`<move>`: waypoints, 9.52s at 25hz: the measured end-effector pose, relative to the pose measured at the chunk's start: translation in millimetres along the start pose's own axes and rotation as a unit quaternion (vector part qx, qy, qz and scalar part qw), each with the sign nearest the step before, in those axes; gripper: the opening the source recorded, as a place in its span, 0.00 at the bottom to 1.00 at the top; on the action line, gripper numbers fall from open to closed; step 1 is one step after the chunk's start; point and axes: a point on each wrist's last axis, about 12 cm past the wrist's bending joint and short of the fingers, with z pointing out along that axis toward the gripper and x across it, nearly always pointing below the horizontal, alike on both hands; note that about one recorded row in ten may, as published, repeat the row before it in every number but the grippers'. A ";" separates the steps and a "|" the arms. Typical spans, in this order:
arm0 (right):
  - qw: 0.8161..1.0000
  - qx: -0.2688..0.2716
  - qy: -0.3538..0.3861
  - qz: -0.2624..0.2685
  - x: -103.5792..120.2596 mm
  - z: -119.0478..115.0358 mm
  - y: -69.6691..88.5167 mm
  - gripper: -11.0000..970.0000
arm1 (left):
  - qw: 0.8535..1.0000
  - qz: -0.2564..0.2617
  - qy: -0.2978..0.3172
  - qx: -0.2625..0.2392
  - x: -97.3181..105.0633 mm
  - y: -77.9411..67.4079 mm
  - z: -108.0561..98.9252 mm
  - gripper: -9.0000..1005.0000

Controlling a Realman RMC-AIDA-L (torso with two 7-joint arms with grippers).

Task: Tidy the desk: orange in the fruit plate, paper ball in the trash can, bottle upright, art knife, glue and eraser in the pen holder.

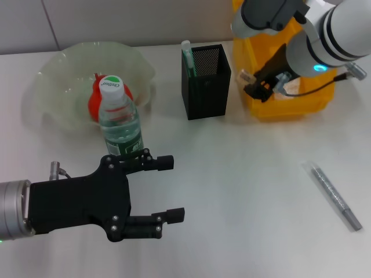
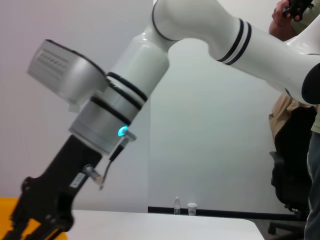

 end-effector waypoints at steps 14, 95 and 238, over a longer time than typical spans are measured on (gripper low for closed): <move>0.999 0.020 -0.039 -0.011 -24.5 11.5 -9.8 0.27 | 1.000 -0.001 -0.001 0.002 0.3 0.1 3.4 0.81; 0.992 0.035 -0.123 -0.020 -47.8 -5.5 -6.7 0.64 | 1.000 0.006 0.005 -0.006 0.2 3.0 1.3 0.81; 0.966 -0.144 0.140 0.162 126.7 -34.4 -18.1 0.59 | 0.999 -0.018 -0.023 -0.034 -2.5 15.1 9.3 0.81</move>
